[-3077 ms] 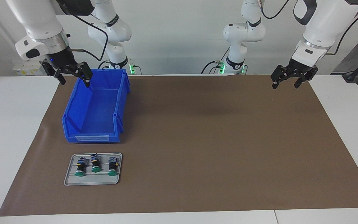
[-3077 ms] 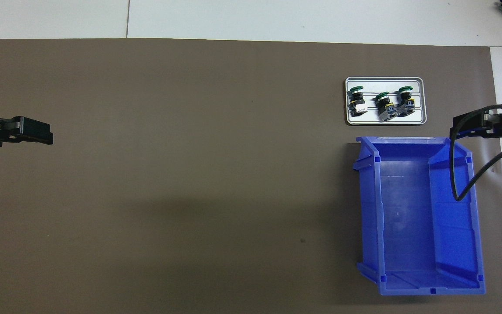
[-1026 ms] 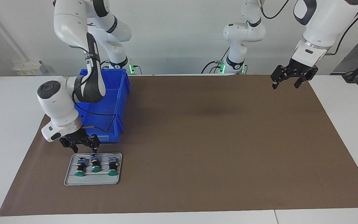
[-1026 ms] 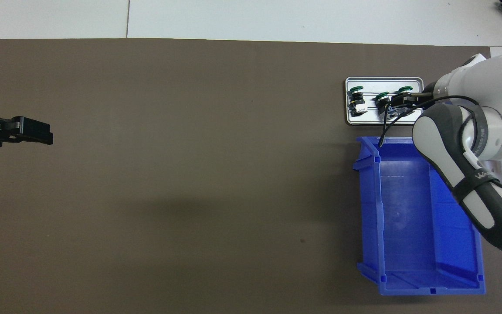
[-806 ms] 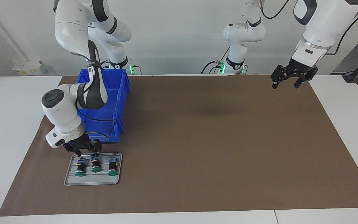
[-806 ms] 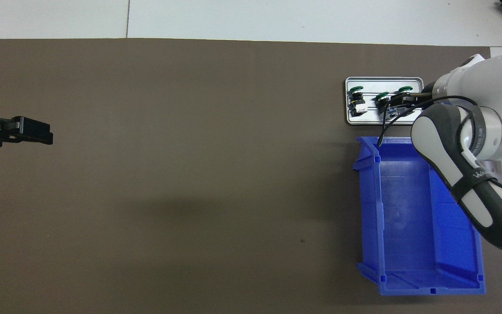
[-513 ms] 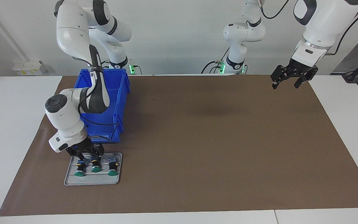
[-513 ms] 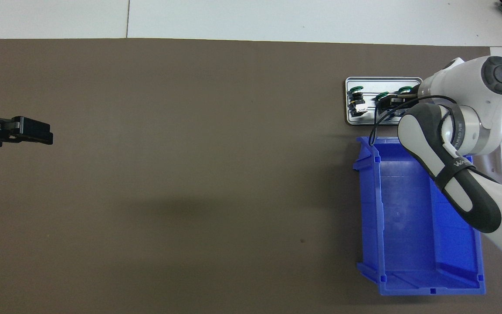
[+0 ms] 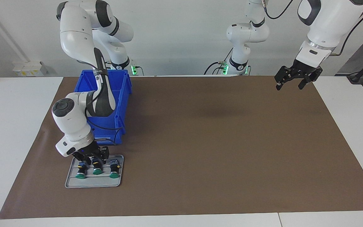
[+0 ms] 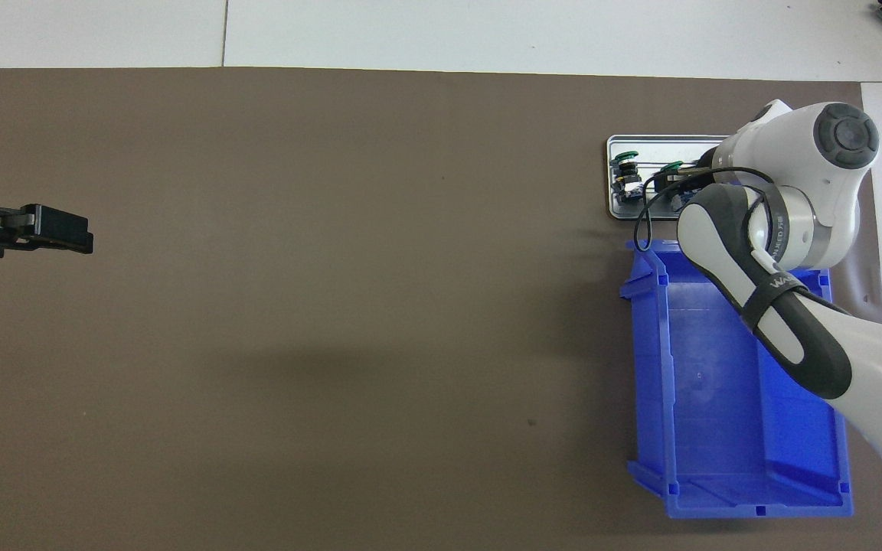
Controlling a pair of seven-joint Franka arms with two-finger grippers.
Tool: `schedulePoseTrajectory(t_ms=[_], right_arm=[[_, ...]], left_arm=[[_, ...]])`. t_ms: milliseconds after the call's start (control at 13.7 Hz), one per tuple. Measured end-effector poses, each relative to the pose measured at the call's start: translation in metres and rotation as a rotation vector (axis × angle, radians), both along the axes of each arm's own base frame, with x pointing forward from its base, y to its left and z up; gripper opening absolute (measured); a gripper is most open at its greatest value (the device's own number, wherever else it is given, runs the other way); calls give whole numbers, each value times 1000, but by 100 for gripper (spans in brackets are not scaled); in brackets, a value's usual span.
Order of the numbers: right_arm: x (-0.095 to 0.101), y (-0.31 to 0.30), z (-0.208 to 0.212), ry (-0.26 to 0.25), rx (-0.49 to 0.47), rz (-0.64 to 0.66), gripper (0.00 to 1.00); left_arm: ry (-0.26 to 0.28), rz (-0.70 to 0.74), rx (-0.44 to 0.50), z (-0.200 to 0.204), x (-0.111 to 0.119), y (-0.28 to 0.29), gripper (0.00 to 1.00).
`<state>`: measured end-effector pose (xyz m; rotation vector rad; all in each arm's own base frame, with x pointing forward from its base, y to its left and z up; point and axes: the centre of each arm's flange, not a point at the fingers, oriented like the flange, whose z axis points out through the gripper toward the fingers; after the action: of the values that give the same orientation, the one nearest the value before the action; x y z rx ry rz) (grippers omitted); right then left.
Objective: Place and press button with both arms
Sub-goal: 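Reach the right gripper to the metal tray and grasp a green-capped item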
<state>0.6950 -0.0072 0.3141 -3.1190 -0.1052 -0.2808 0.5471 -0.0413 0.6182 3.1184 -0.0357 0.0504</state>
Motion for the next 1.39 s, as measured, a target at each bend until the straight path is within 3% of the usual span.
schedulePoseTrajectory(t_ms=[293, 513, 879, 1099, 1392], right_arm=[[-3, -4, -11, 19, -8, 44, 61], [-5, -4, -15, 22, -19, 104, 33], [-3, -4, 30, -41, -22, 82, 33], [-11, 6, 69, -36, 5, -50, 33], [-23, 67, 93, -1, 63, -295, 33]], left_arm=[[0, 0, 0, 0, 0, 0, 100], [0, 0, 0, 0, 0, 0, 100], [0, 0, 0, 0, 0, 0, 100], [0, 0, 0, 0, 0, 0, 100], [0, 0, 0, 0, 0, 0, 100]])
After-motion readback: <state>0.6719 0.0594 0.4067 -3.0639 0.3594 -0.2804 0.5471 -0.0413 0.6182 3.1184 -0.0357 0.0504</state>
